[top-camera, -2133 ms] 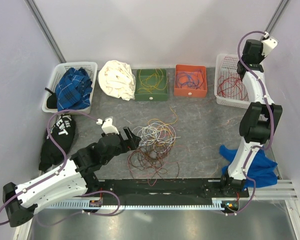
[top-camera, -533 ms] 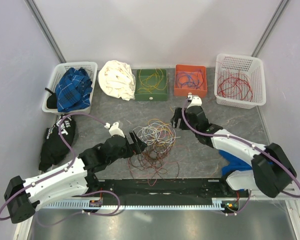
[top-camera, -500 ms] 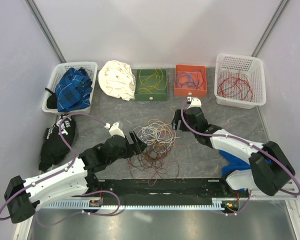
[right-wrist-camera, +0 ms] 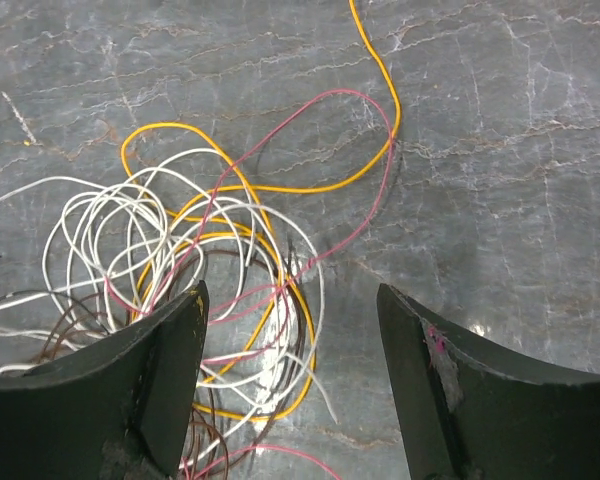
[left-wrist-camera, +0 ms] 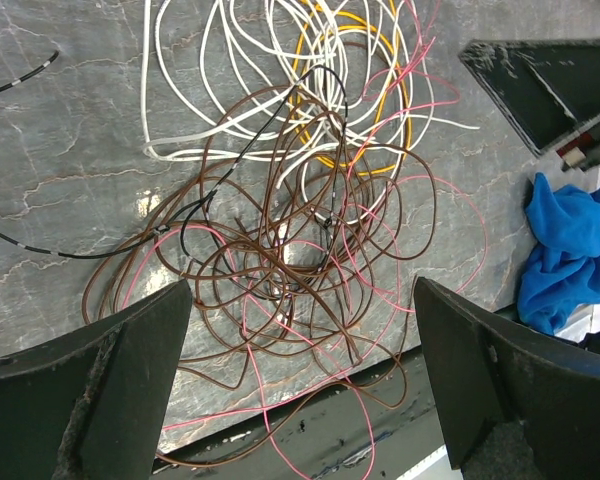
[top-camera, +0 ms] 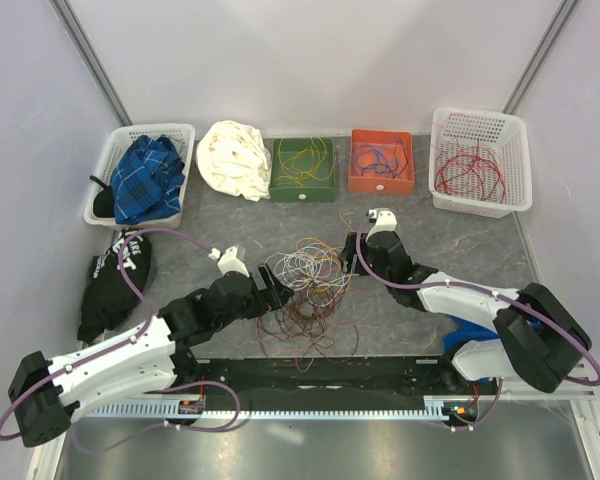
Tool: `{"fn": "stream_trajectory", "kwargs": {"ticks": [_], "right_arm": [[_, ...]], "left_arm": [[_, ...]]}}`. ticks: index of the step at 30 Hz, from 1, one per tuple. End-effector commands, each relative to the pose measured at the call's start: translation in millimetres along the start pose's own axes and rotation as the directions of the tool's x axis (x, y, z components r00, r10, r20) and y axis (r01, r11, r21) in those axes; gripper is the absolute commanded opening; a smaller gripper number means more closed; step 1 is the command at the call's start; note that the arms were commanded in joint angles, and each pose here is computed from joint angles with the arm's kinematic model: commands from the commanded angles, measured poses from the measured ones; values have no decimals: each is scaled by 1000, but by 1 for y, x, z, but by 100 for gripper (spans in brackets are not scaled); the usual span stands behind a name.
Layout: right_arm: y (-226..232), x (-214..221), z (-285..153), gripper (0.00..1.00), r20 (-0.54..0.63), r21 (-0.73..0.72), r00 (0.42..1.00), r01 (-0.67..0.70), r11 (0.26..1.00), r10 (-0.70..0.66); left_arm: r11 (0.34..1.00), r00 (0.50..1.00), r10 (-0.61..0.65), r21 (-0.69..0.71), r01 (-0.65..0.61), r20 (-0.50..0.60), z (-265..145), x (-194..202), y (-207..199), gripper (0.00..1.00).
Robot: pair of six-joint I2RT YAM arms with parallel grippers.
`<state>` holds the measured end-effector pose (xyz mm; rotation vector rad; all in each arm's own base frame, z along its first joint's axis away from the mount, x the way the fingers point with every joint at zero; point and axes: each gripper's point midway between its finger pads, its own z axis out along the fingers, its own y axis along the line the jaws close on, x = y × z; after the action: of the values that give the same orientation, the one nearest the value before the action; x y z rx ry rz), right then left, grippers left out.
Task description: Untangle the cables
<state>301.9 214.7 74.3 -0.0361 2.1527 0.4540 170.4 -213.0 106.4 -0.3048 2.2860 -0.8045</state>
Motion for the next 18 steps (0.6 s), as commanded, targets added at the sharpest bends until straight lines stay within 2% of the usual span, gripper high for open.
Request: {"fn": "stream_trajectory", "kwargs": {"ticks": [1, 4, 8, 9, 11, 12, 15, 18], "right_arm": [[6, -16, -17, 75, 100, -34, 995, -18, 999, 22], [5, -13, -33, 75, 121, -67, 990, -61, 996, 69], [19, -3, -52, 79, 123, -224, 963, -210, 952, 241], [35, -15, -60, 80, 132, -319, 934, -277, 906, 332], [41, -11, -67, 80, 106, -383, 902, -351, 855, 418], [52, -21, -74, 80, 92, -453, 865, -404, 794, 493], [62, -24, -79, 80, 50, -514, 822, -467, 720, 568], [65, -23, -77, 81, 27, -532, 802, -493, 688, 596]], "left_arm": [[999, 999, -38, 10, 38, 19, 2, -4, -4, 100], [999, 999, -36, 4, 36, 25, 3, -4, -2, 100], [999, 999, -42, -2, 42, 22, 6, -2, -1, 100], [999, 999, -41, -2, 42, 17, 7, -1, -1, 100], [999, 999, -37, -3, 37, -1, 9, 2, -3, 100], [999, 999, -36, -5, 36, -7, 10, 4, -3, 100], [999, 999, -35, -10, 34, -22, 11, 6, -2, 100], [999, 999, -48, -13, 48, -21, 11, 8, 0, 100]]}}
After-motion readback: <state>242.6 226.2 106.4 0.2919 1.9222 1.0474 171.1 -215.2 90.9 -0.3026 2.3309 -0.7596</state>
